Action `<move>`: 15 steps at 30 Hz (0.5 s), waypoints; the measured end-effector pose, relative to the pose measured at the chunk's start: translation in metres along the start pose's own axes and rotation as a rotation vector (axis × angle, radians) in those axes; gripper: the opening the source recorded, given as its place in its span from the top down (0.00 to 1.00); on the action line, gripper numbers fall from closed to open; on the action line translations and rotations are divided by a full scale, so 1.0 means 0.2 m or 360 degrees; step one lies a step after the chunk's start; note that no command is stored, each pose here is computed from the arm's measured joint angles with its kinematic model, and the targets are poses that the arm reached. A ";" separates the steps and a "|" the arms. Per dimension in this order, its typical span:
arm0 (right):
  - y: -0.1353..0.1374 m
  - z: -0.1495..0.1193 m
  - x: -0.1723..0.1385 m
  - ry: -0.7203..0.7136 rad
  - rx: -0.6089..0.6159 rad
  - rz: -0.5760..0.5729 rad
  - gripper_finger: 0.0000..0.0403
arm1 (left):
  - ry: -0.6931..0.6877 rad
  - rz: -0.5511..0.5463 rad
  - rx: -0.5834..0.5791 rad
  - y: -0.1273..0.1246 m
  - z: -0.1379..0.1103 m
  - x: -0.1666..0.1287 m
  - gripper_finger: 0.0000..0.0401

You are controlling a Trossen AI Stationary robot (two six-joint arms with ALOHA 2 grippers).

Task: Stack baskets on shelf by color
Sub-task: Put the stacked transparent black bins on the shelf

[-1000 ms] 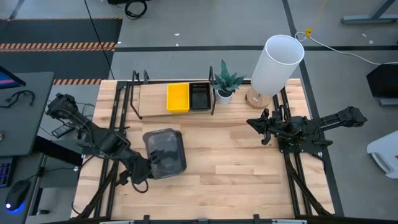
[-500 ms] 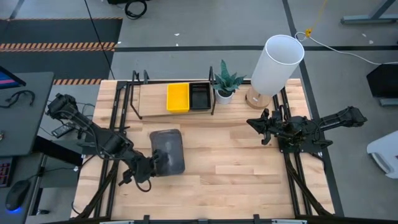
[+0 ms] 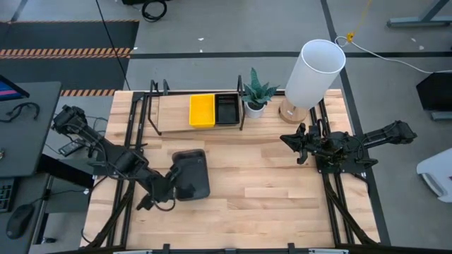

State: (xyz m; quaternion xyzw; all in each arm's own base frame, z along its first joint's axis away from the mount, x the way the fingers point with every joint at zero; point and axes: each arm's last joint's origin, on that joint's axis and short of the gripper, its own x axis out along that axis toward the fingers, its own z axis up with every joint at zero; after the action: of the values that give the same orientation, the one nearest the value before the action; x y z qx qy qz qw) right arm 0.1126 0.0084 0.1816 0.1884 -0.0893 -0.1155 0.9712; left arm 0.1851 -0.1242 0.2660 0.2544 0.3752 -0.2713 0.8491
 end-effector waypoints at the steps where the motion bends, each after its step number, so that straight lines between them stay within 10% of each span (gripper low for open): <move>1: 0.00 0.00 0.00 0.0000 0.0000 0.0000 0.95 | -0.0018 0.0030 -0.0090 0.01 0.01 0.00 0.54; 7: 0.00 0.00 0.00 0.0000 0.0000 0.0000 0.95 | -0.0066 0.0221 -0.0749 0.05 0.03 0.06 0.56; 15: 0.00 0.00 0.00 0.0000 -0.0001 0.0000 0.95 | 0.0041 0.0238 -0.1051 0.04 0.06 0.24 0.44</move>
State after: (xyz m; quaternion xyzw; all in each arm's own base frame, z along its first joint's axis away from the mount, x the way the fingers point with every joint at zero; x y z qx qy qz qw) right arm 0.1126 0.0084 0.1815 0.1882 -0.0891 -0.1156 0.9712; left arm 0.2237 -0.1388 0.2384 -0.0043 0.4338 -0.0689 0.8984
